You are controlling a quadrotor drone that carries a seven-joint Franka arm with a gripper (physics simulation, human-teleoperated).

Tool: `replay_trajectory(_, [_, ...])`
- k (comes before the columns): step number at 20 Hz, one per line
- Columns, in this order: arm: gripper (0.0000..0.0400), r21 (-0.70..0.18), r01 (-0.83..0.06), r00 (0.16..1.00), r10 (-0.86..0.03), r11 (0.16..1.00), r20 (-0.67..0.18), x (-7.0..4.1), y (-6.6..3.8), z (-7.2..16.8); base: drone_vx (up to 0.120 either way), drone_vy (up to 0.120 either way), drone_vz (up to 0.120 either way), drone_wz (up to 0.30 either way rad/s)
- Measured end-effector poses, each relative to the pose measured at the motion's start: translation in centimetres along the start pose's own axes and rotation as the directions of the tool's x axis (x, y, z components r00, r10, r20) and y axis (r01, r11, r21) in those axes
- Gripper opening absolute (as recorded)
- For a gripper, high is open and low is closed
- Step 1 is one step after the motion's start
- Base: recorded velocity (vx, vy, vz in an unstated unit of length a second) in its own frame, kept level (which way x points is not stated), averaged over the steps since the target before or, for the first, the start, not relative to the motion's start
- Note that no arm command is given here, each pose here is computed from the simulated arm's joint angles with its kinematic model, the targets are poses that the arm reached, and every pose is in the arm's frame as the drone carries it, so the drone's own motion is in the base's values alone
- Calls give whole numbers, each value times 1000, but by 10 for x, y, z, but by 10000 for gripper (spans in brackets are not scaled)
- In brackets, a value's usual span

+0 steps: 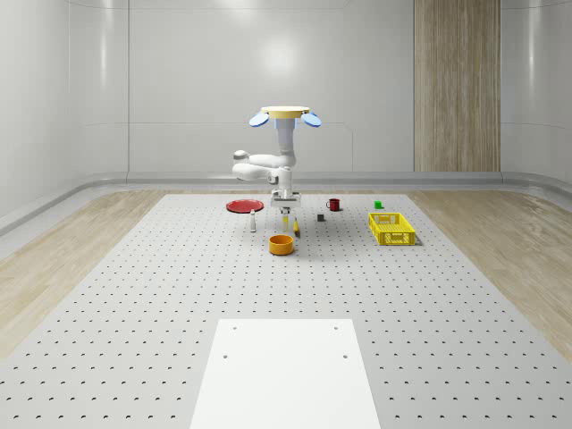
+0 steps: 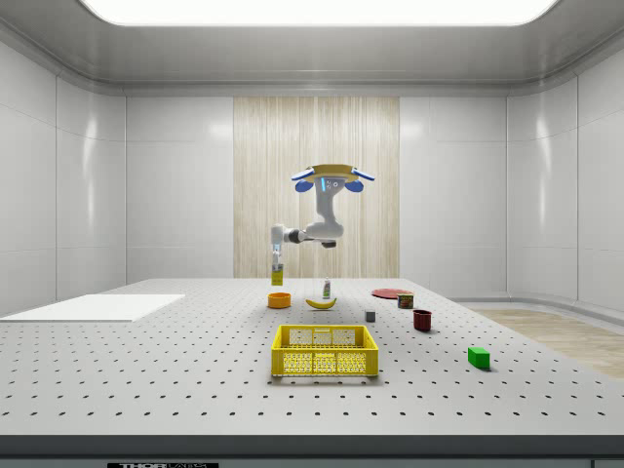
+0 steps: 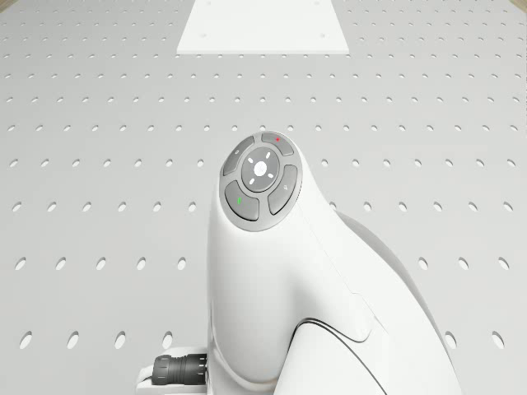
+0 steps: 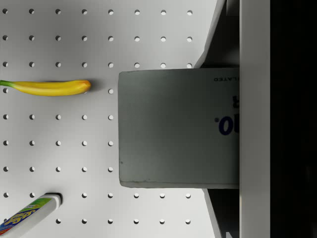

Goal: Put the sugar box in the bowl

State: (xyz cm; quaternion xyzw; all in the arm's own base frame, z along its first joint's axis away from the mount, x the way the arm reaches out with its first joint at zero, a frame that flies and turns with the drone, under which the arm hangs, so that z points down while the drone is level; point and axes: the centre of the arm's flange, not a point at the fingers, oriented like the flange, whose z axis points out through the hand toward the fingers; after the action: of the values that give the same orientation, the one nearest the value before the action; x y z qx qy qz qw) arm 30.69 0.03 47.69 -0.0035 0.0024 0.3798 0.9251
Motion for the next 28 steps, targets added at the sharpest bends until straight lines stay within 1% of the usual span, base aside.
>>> replay_trajectory(4, [165,0,0,1000,0,1000,0,0,0,0,0,-110,0,0])
replay_trajectory(8, [165,0,0,1000,0,1000,0,0,0,1,0,0,0,0])
replay_trajectory(10, [165,0,0,1000,0,1000,0,0,0,5,0,0,0,0])
replay_trajectory(14, [165,0,-1,1000,1,1000,0,0,0,19,0,0,0,0])
replay_trajectory(28, [165,0,-2,1000,2,1000,-1,0,0,81,0,0,0,0])
